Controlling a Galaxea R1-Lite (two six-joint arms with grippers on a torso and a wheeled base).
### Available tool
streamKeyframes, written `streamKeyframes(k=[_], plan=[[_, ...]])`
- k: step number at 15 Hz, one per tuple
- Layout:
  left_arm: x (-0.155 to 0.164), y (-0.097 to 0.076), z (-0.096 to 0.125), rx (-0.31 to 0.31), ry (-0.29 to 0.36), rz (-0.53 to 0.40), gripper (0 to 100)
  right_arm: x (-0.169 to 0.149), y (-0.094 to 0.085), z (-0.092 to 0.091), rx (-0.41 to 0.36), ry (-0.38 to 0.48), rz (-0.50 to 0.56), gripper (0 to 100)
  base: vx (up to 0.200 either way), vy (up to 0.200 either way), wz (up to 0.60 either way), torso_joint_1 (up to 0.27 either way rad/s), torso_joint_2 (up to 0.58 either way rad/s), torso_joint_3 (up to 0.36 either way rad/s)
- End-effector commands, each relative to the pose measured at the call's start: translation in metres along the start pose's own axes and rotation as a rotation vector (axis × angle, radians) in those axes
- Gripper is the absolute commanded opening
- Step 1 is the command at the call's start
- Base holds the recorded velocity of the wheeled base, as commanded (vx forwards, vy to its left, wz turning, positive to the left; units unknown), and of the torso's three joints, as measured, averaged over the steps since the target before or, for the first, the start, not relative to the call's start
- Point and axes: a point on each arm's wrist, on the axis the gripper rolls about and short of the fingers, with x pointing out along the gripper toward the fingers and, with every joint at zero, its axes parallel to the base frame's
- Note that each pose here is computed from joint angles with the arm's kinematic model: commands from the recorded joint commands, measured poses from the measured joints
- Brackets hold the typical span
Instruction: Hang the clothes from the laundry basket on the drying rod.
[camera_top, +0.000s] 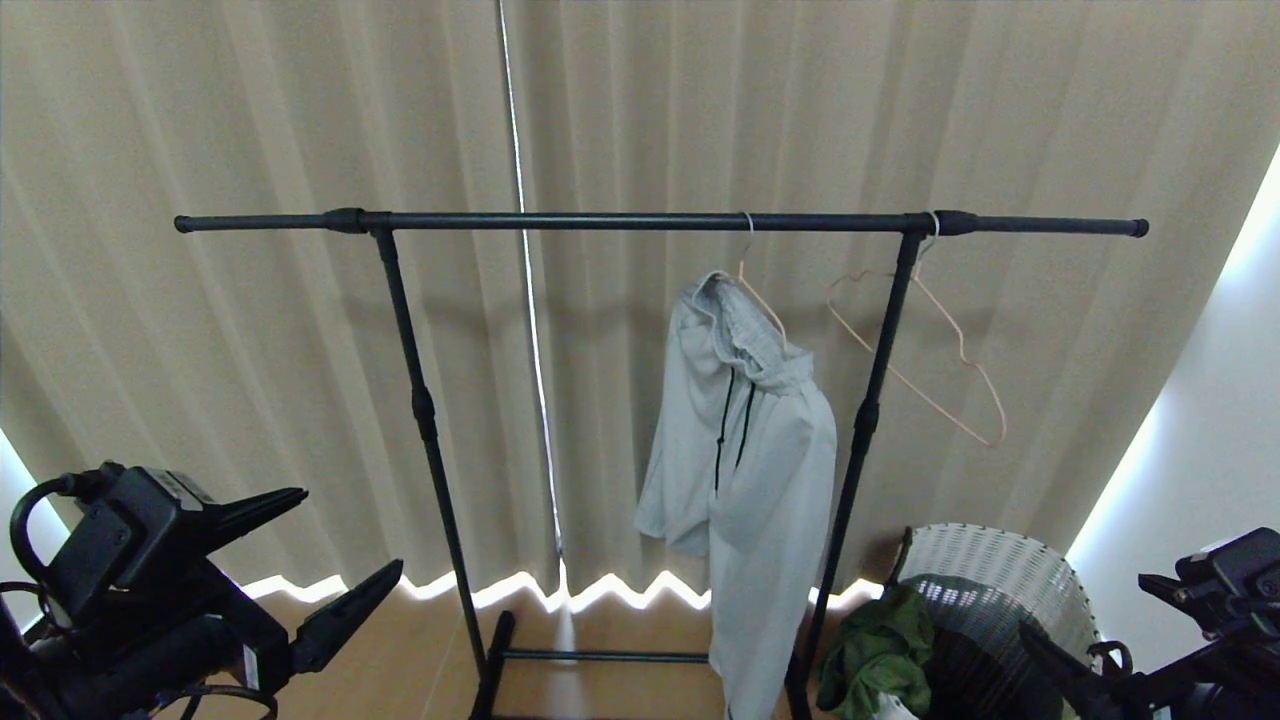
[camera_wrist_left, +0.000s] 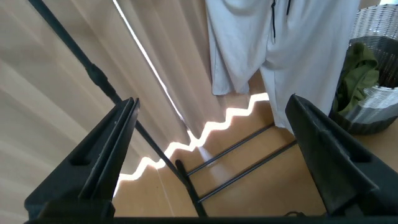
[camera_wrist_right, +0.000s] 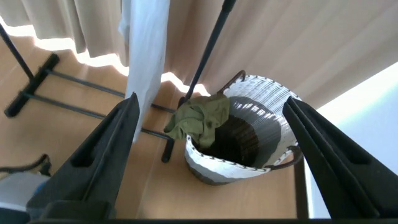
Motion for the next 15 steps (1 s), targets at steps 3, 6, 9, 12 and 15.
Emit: streamKeyframes(k=[3,6,9,12,15], plan=[[-0.0002,0.0022,0.0033,0.002,-0.016,0.012,100,0.0038,0.0013,-0.0014,-0.024,0.023,-0.005,100,0.0,0.0,0.0,0.0,0.0,0.0],[-0.0006,0.0023,0.0024,0.0,-0.012,0.015,100,0.0038,0.0009,-0.0023,-0.026,0.026,-0.009,100,0.0,0.0,0.0,0.0,0.0,0.0],[-0.0011,0.002,0.0018,0.002,-0.01,0.014,100,0.0025,0.0003,-0.0049,-0.026,0.028,-0.012,100,0.0,0.0,0.0,0.0,0.0,0.0],[-0.0013,0.0018,0.0015,0.001,-0.009,0.014,100,0.0032,-0.0019,-0.005,-0.02,0.032,-0.029,100,0.0,0.0,0.0,0.0,0.0,0.0],[-0.0014,0.0016,0.0011,0.001,-0.008,0.013,100,0.0032,-0.0019,-0.005,-0.021,0.032,-0.029,100,0.0,0.0,0.0,-0.165,0.35,0.18]])
